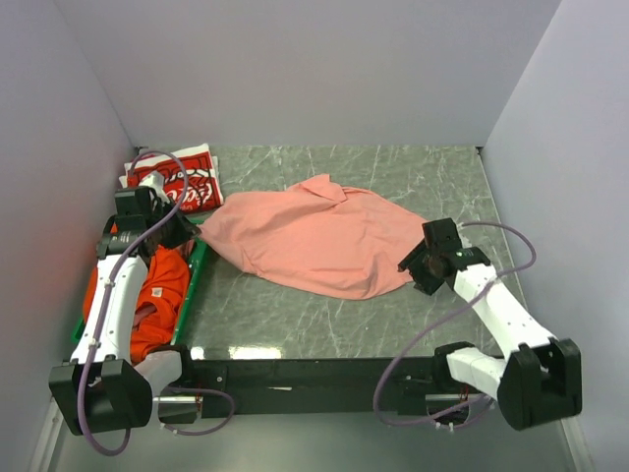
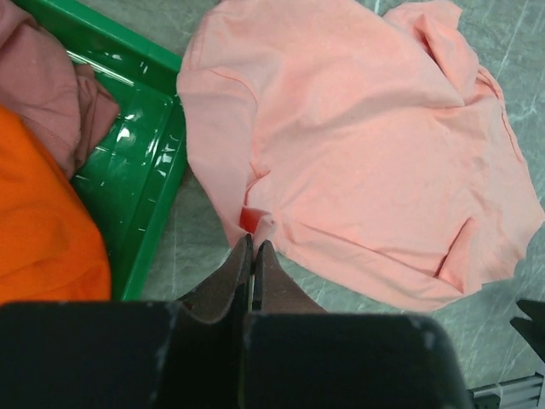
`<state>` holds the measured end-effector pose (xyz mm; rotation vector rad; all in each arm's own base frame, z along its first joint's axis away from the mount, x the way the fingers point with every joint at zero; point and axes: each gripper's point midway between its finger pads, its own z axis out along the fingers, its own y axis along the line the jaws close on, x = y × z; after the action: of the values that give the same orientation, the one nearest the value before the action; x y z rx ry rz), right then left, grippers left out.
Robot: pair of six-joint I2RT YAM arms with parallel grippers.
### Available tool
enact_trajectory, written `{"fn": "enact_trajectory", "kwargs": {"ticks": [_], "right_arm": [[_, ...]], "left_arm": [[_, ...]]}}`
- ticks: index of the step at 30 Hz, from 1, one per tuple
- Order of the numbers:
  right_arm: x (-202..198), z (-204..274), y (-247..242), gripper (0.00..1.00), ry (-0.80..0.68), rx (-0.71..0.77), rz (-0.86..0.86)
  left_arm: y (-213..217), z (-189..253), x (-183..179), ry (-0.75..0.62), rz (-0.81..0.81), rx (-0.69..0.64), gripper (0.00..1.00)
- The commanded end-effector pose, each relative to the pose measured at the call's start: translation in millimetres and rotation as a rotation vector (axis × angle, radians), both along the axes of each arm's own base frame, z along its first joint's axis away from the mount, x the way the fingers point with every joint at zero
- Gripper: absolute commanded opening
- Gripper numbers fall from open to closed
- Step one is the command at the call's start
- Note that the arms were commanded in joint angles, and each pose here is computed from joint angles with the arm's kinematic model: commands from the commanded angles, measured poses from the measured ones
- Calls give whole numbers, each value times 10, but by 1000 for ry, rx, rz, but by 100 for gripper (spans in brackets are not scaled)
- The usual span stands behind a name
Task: Fold and stack the t-shirts
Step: Flatten the tshirt out
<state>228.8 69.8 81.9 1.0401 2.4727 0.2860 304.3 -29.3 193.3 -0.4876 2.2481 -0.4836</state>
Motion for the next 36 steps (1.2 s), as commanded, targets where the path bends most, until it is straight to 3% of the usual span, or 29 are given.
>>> {"fn": "enact_trajectory", "kwargs": {"ticks": [1,7,13,24,36], "right_arm": [[401,144,-14,63,-92,-22,15],[767,227,-126,59,-91,-161,96],[929,57,42,56,-6,-147,222],[335,-342,-47,50,119,-160,208],[419,-622,-23,42,179,-169,232]], "left_arm": [[-38,202,111,-69,-37,-7,0],[-71,189,95,-70,-38,-30,0],[-65,132,79,-48,-35,-29,0],[-63,77,37,-35,-36,-24,1],[-76,70,10,-34,-37,-31,0]]}}
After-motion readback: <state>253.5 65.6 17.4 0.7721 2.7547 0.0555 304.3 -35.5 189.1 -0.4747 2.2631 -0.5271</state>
